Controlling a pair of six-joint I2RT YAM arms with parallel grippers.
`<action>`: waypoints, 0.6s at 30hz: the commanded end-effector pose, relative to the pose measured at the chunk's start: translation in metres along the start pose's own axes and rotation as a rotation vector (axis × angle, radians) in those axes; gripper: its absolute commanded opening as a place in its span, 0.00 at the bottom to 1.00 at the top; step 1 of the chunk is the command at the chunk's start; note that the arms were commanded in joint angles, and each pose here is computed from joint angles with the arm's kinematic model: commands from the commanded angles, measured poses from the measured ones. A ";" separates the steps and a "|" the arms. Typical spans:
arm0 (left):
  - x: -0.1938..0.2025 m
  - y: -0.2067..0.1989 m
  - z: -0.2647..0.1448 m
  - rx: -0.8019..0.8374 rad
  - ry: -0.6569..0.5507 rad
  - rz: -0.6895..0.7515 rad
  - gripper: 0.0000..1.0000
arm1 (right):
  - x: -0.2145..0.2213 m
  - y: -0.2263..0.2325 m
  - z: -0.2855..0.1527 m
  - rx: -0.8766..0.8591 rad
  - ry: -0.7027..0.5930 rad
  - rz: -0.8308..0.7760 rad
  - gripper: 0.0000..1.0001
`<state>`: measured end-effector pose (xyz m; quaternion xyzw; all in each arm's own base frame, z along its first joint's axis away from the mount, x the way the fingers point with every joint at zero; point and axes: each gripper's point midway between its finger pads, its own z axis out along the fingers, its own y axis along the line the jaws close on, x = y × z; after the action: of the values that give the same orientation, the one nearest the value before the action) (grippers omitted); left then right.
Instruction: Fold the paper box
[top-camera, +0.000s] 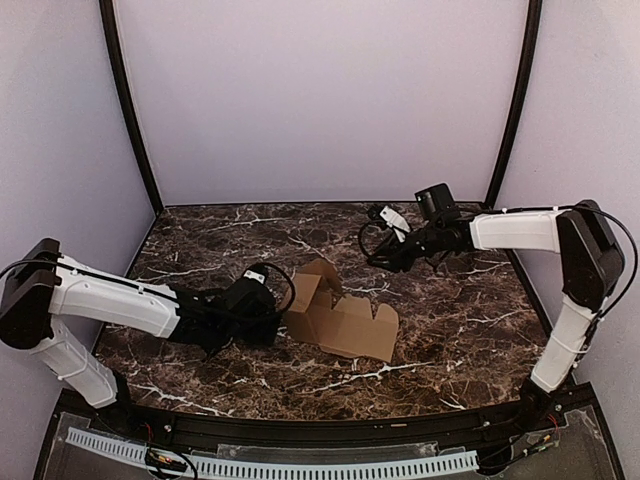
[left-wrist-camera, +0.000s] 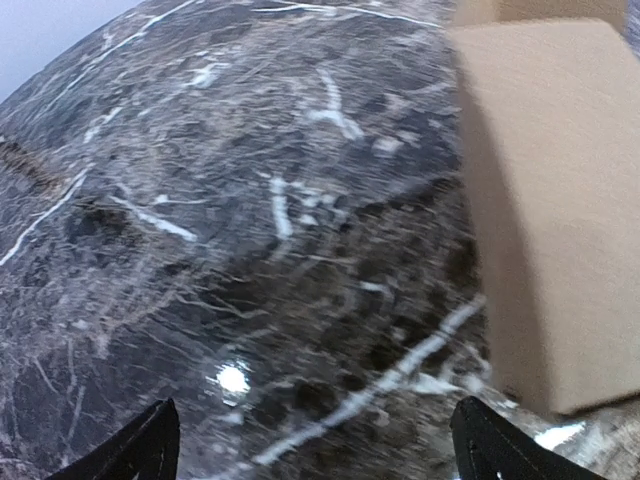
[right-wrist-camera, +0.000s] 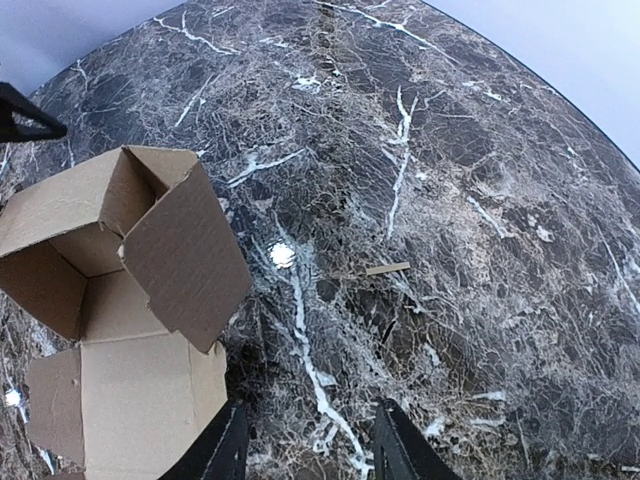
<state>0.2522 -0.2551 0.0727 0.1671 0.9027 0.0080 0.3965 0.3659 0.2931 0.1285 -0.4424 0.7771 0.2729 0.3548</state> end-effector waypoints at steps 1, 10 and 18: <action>-0.030 0.037 0.013 -0.050 -0.077 -0.054 0.96 | -0.012 -0.008 0.011 -0.018 -0.025 0.015 0.43; -0.058 0.066 0.051 -0.052 0.010 -0.067 0.96 | -0.012 -0.025 0.031 0.005 -0.021 -0.052 0.48; -0.083 0.014 -0.048 0.390 -0.116 -0.208 0.92 | -0.032 -0.042 0.074 -0.051 -0.045 -0.089 0.52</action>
<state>0.3172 -0.2402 0.1243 0.1202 0.9007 -0.1091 0.4030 0.4260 0.3307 0.1074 -0.4672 0.7562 0.2772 0.3648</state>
